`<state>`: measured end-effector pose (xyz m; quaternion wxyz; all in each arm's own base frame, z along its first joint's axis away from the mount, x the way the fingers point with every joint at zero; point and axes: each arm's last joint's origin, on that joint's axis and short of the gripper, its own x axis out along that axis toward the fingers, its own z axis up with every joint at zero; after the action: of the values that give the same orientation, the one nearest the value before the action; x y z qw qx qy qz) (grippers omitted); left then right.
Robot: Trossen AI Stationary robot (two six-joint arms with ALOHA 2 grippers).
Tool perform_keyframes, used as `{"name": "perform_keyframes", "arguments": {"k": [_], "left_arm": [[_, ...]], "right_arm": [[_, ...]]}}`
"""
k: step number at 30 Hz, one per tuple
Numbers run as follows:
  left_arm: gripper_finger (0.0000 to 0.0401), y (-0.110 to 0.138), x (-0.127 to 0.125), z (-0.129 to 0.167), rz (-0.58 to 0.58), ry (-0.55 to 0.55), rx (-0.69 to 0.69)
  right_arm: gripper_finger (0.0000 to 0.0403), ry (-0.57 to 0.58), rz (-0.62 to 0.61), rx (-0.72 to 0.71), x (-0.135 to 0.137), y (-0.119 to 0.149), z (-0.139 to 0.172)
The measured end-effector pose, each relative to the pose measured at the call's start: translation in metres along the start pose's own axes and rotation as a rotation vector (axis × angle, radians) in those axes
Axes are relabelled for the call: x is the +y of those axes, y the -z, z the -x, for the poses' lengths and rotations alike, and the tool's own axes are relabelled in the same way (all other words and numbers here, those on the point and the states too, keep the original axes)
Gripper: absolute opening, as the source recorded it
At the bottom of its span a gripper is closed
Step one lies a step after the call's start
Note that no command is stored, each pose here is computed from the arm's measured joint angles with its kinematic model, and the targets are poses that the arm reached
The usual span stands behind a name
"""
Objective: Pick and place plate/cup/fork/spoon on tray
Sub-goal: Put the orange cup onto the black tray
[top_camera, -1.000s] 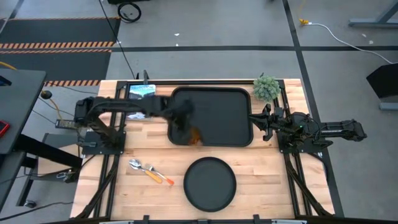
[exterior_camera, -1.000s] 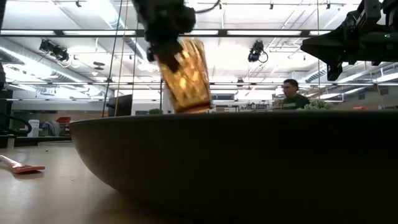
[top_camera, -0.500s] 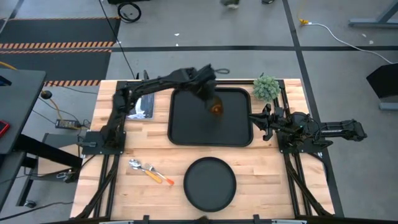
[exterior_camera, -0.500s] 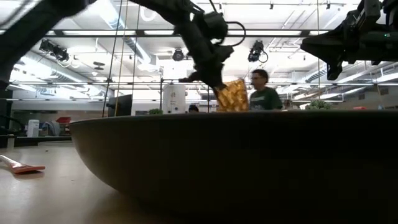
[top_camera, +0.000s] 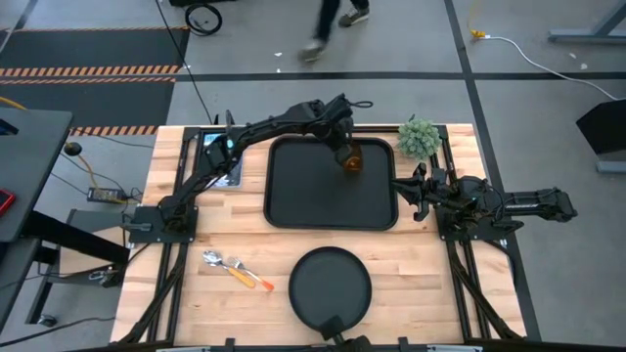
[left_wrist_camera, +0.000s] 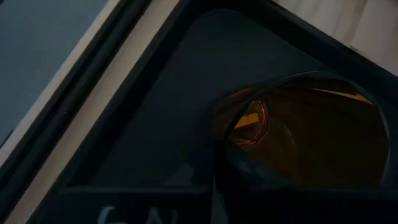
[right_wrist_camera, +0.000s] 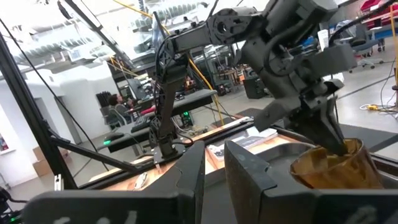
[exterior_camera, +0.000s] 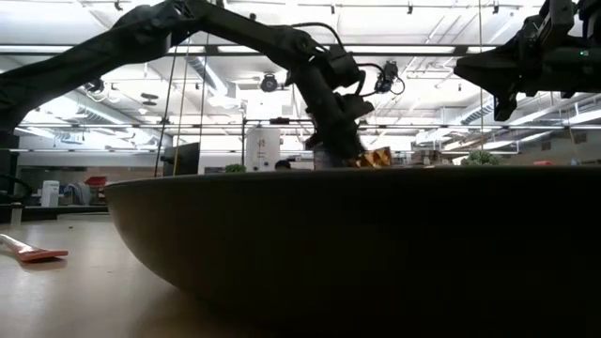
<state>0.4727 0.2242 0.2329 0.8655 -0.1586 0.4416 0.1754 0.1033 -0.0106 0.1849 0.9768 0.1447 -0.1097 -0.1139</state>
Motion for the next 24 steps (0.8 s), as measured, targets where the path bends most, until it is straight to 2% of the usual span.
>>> {"name": "perform_keyframes", "arguments": {"k": [15,24], "left_arm": [[0.0023,-0.0007,-0.0020,0.0004,-0.047,0.004,-0.006],[0.0084,-0.0011,-0.0011,0.0003,-0.046,-0.014,-0.011]], "right_arm": [[0.0068,0.000,0.000,0.000,0.0000,0.0000,0.0000],[0.0068,0.000,0.000,0.000,0.0000,0.0000,0.0000]]}}
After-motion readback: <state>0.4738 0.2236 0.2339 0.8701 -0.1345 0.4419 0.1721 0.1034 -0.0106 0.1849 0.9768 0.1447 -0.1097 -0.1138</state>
